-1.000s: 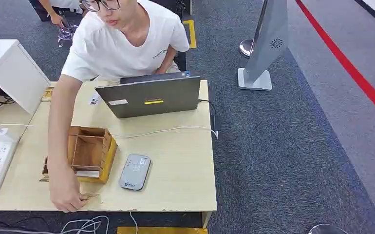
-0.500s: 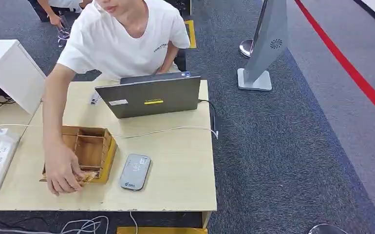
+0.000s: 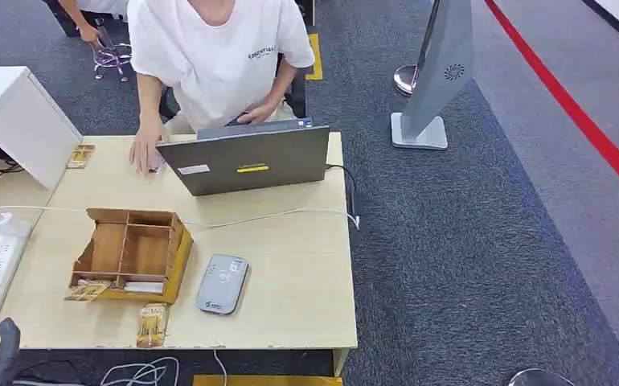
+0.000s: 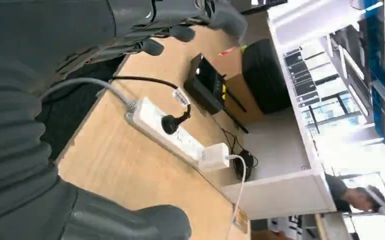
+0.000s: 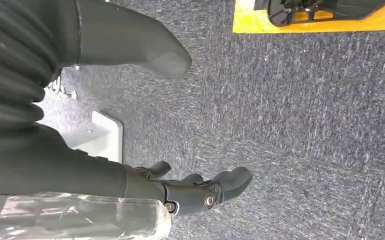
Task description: Pass the card to the sensor for recognition and then transmit it.
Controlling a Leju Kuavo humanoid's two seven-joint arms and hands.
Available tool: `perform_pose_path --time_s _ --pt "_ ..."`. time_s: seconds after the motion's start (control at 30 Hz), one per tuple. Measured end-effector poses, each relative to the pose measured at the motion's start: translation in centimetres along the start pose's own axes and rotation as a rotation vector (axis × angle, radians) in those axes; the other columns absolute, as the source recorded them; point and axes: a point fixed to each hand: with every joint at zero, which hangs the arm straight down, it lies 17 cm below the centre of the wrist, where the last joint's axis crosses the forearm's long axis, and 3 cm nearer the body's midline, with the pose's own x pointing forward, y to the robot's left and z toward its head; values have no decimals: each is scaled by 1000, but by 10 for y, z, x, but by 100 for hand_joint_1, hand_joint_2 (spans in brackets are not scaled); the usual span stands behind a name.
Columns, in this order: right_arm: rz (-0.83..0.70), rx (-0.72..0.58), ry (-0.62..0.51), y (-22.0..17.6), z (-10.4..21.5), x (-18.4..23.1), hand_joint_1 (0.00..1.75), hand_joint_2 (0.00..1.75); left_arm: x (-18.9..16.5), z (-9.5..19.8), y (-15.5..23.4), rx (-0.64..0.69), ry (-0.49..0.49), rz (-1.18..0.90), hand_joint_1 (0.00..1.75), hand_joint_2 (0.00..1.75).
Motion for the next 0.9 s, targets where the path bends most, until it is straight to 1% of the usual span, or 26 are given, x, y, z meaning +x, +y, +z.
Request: perform_pose_path --time_s 0.37,0.5,0.63,0.9 --pt "72 25 -4 5 1 2 0 175 74 -40 -86 -116 -236 -157 0 175" --pt "90 30 -9 6 1 3 0 175 91 -52 -103 -135 -289 -204 0 175" --pt "116 42 -19 8 1 6 0 175 107 -71 -132 -168 -347 -290 0 175" --pt "164 59 -26 12 2 6 0 175 135 -100 -174 -196 -455 -439 0 175"
